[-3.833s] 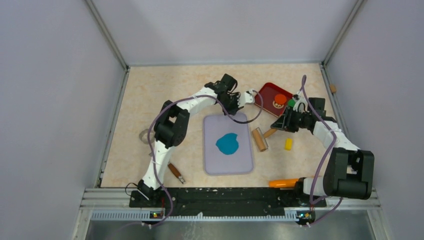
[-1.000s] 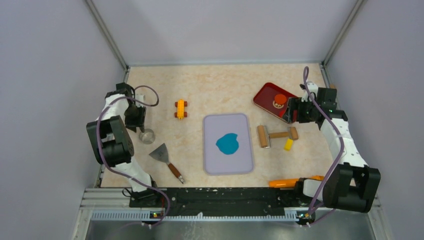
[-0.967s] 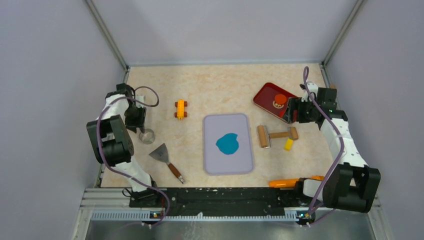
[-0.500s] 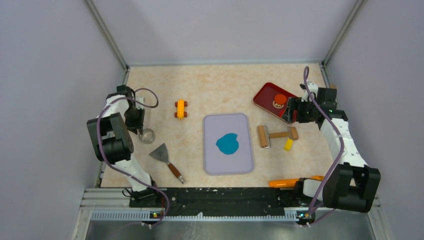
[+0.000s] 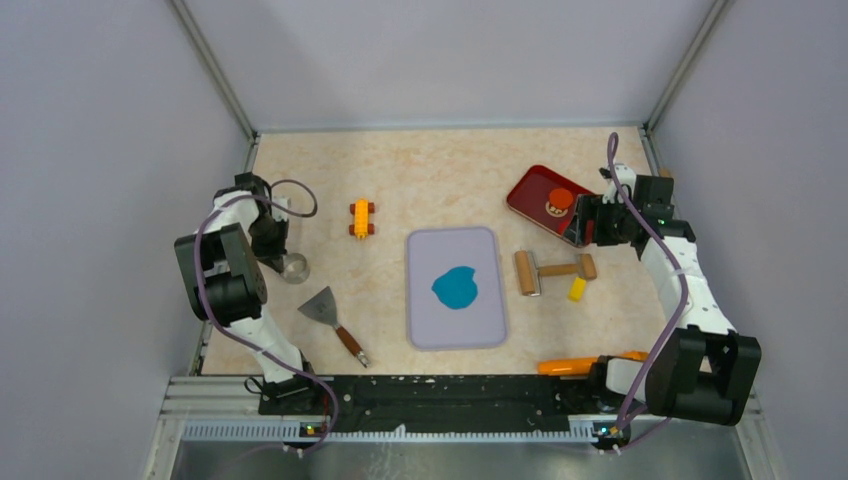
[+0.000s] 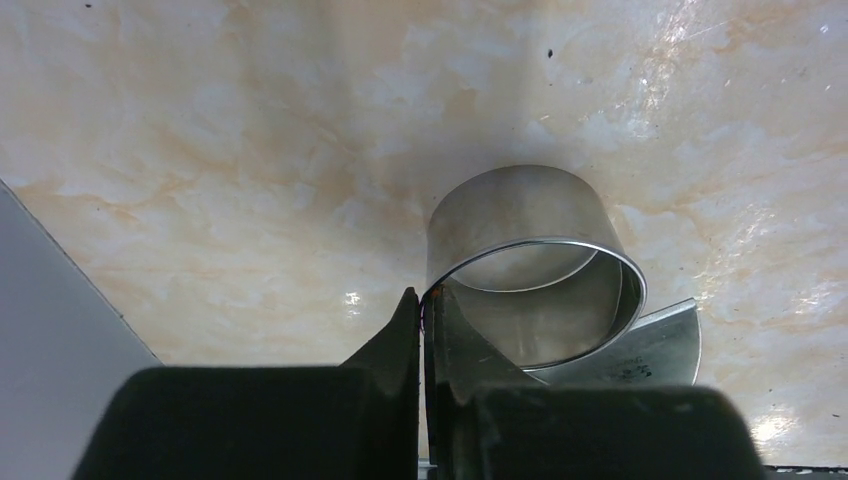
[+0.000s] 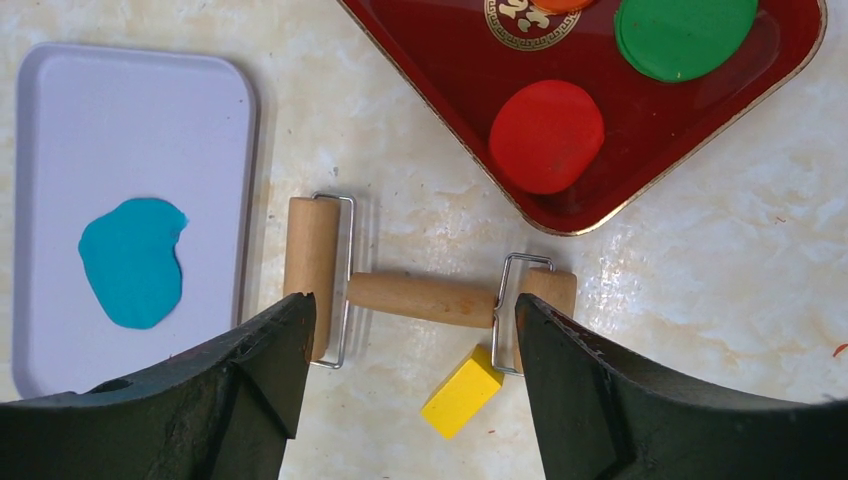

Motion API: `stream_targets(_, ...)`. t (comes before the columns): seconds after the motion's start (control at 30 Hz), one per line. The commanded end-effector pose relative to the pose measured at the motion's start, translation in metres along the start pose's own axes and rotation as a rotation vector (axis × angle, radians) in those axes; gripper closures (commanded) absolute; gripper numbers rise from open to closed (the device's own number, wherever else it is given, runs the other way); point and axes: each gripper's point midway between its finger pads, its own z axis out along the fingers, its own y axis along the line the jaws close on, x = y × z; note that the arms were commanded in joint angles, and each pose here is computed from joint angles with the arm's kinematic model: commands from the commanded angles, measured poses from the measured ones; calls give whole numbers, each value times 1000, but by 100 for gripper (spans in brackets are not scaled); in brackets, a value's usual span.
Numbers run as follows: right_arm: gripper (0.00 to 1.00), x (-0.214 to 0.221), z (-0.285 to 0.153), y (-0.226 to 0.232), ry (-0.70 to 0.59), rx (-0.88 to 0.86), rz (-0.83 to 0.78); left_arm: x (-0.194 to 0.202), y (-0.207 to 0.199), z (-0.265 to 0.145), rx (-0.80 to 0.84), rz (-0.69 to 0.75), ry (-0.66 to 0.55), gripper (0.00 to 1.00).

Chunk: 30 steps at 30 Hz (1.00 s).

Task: Roll out the dumpling wrappers from the dough

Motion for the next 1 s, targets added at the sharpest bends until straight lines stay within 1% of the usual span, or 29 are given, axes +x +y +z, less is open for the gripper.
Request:
stream_targets(0.0,27,-10,-4,3,-42,-17,-5,-11,-7,-16,44,-7,-57,100)
stream_targets(0.1,29,-16,-5,4,-48,-27,-8,-24,-23,-38,84,37,-121,100)
stream_targets(0.23,32,-29,-4,12,-46,-59,15,-43,-67,-72,129,197,-196,100)
stream_targets(0.33,36,-40,4,33,-33,-107,-9,-50,-114,-91,172,345,-236,100)
stream_targets(0.4,38,-42,15,51,-15,-151,-34,-51,-155,-101,219,462,-265,100)
stream_targets(0.5,45,-34,39,90,43,-277,21,-49,-211,-102,288,591,-297,100)
stream_targets(0.53,47,-32,45,103,65,-320,37,-49,-227,-100,313,614,-300,100)
stream_targets(0.57,48,-30,50,116,83,-363,41,-46,-242,-95,337,629,-276,100)
stream_targets(0.67,49,-29,57,159,123,-489,4,-41,-286,-91,384,679,-233,100)
stream_targets(0.7,51,-30,58,169,131,-520,0,-40,-298,-89,391,695,-228,100)
stream_targets(0.73,54,-28,60,176,147,-550,12,-39,-310,-87,397,709,-226,100)
stream_targets(0.8,63,-25,65,187,170,-610,56,-35,-329,-83,407,720,-211,100)
stream_targets(0.83,64,-23,68,190,182,-631,86,-34,-337,-80,414,712,-199,100)
stream_targets(0.93,65,-18,74,196,210,-664,124,-29,-360,-79,456,680,-169,100)
stream_targets(0.97,63,-17,76,197,218,-664,134,-28,-364,-77,453,685,-171,100)
